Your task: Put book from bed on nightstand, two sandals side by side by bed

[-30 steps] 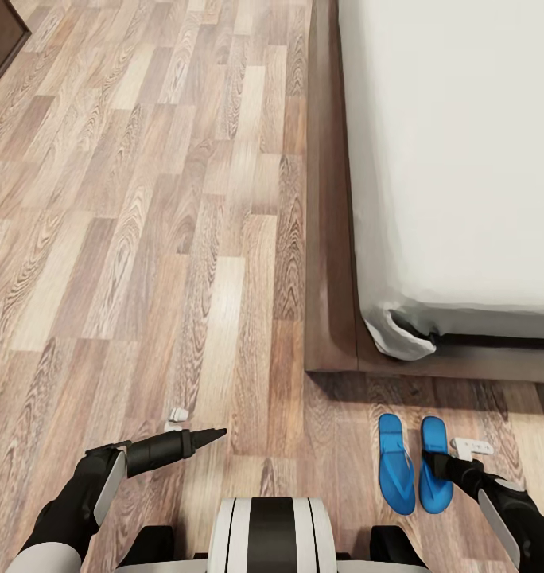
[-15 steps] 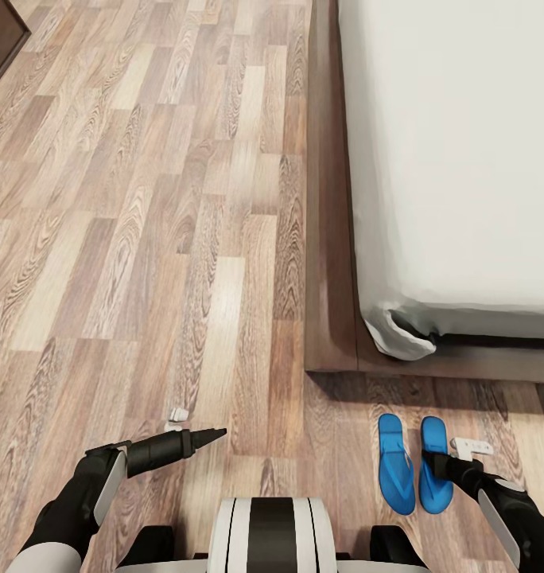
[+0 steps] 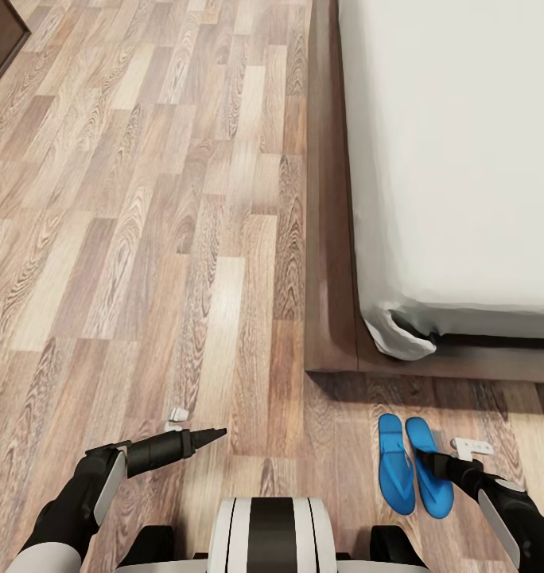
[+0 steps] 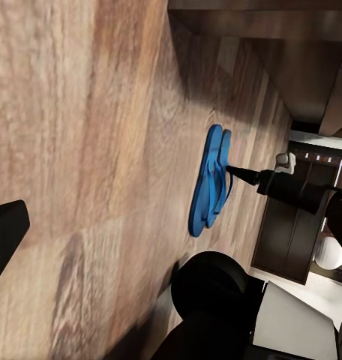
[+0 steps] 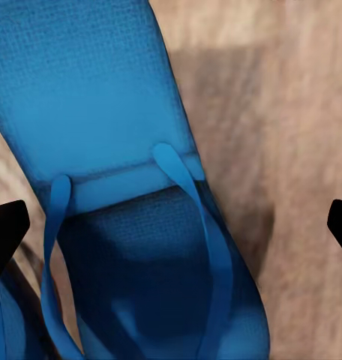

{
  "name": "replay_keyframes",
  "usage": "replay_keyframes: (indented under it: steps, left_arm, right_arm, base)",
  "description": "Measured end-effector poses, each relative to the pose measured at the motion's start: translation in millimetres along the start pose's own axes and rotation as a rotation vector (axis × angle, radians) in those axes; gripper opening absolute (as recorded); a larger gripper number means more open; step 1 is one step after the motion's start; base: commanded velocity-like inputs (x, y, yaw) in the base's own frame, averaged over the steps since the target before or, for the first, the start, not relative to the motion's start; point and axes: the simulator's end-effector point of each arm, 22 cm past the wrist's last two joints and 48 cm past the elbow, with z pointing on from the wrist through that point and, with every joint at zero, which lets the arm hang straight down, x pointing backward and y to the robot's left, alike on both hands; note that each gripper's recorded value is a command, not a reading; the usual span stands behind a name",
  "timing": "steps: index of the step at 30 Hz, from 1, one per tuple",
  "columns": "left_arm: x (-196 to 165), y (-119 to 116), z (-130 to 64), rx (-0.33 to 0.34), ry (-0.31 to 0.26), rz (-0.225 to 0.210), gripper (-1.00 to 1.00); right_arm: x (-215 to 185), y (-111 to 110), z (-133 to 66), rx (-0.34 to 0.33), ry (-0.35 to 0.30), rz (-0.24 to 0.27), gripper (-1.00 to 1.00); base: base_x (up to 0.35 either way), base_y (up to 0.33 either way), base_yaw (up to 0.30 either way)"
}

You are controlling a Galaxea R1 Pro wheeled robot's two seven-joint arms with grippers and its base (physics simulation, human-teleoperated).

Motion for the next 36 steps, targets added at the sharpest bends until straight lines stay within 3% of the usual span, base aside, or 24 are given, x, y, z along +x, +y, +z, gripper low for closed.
replay_keyframes:
  steps: [13,36]
  left_arm:
    - [0.0,0.0,0.0,0.000,0.000,0.000,1.00]
    - [-27.3,-38.7,-11.8,0.023,-0.041,0.081,1.00]
  right_arm:
    - [-0.1,0.2,0.0,-0.001,0.000,0.000,1.00]
    - [-52.6,4.2,-29.1,-0.019,-0.109,0.011,1.00]
  base:
    - [0.000,0.000,0.000]
    - [0.000,0.000,0.000]
